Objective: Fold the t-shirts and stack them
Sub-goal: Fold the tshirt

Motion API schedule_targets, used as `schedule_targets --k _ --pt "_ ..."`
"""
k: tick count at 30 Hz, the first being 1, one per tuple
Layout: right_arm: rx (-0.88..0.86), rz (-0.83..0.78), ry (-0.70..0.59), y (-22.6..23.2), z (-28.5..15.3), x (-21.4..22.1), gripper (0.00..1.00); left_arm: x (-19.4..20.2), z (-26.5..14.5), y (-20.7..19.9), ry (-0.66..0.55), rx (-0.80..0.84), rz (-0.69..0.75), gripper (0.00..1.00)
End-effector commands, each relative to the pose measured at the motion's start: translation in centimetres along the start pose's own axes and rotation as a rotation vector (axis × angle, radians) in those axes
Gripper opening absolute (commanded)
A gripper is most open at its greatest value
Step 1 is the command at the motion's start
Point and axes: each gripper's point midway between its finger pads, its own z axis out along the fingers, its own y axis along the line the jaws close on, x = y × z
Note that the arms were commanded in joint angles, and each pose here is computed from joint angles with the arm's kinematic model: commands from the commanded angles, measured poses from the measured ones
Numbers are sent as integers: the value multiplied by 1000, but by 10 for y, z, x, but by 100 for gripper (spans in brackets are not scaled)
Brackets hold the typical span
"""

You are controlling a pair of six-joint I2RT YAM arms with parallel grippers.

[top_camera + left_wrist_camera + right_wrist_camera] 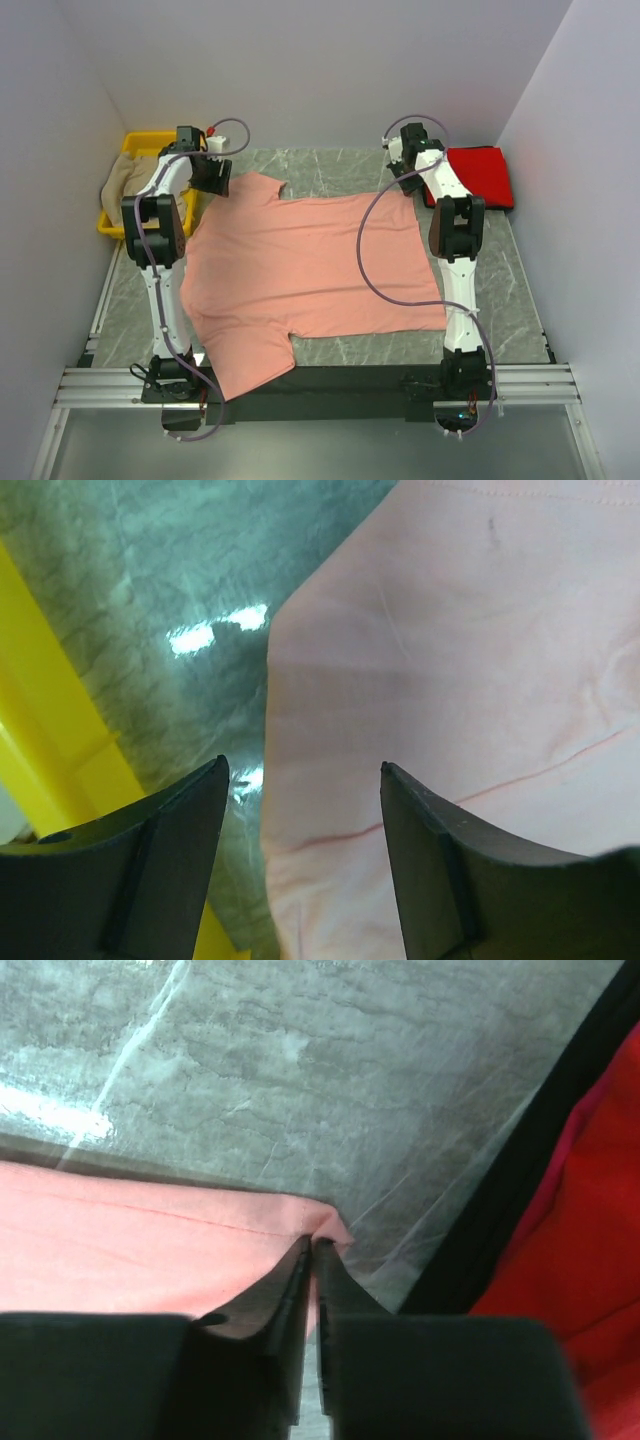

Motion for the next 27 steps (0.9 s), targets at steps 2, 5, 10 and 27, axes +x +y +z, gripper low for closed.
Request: schedule_targets --k 2,5,10,27 --pt "-14 -22 30 6 8 6 3 -18 7 9 -60 -24 -12 67" --pt "-6 -19 31 4 9 7 0 -15 18 10 -48 -38 -5 67" --pt "18 -13 6 1 4 5 0 -7 30 8 -16 -32 -7 62" --pt "32 -8 -19 -6 -3 0 0 2 7 5 28 -81 -91 60"
